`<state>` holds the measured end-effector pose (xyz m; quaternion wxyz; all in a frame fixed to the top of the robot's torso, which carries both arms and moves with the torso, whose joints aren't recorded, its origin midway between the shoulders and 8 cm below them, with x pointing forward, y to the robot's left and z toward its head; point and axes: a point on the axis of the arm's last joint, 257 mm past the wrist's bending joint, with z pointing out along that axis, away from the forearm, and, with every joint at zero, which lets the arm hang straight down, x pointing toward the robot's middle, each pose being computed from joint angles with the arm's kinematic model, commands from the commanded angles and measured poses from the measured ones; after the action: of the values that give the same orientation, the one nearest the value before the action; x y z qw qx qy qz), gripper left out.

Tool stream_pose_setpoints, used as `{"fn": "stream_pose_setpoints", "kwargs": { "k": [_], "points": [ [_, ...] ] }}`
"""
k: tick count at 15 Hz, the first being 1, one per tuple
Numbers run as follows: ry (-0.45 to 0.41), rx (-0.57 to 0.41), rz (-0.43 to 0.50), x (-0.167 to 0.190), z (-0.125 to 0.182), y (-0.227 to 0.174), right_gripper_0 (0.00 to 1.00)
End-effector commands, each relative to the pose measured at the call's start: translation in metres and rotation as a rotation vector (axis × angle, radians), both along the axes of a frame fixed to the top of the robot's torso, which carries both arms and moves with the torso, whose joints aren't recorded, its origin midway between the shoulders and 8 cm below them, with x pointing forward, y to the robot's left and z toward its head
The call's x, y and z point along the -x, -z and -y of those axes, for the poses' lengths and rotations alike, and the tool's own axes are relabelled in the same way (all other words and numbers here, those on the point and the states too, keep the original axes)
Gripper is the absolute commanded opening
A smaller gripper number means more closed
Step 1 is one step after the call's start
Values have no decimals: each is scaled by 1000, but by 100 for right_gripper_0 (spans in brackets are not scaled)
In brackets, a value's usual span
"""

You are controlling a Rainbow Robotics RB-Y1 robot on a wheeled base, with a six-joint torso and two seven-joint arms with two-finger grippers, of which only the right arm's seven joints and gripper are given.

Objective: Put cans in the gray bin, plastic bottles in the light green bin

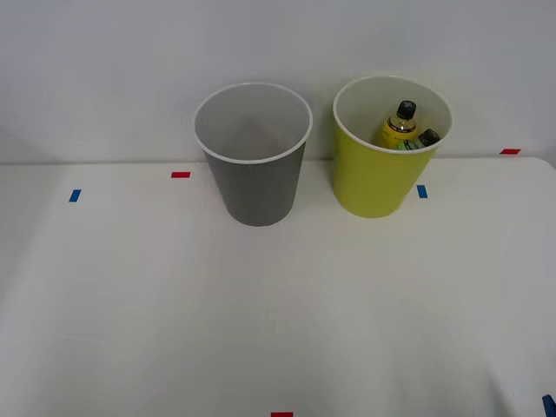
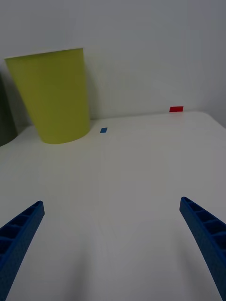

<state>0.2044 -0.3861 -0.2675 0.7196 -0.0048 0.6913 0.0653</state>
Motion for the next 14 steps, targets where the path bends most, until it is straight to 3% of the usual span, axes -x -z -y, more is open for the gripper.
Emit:
{"fn": "stream_pose_setpoints", "kwargs": {
  "k": [1, 6, 10, 14],
  "points": [
    [7, 4, 6, 0, -2, 0, 100],
    [-46, 86, -17, 2, -19, 10, 100],
    [-131, 249, -27, -6, -41, 22, 100],
    [-137, 260, -16, -10, -47, 21, 100]
  ]
}}
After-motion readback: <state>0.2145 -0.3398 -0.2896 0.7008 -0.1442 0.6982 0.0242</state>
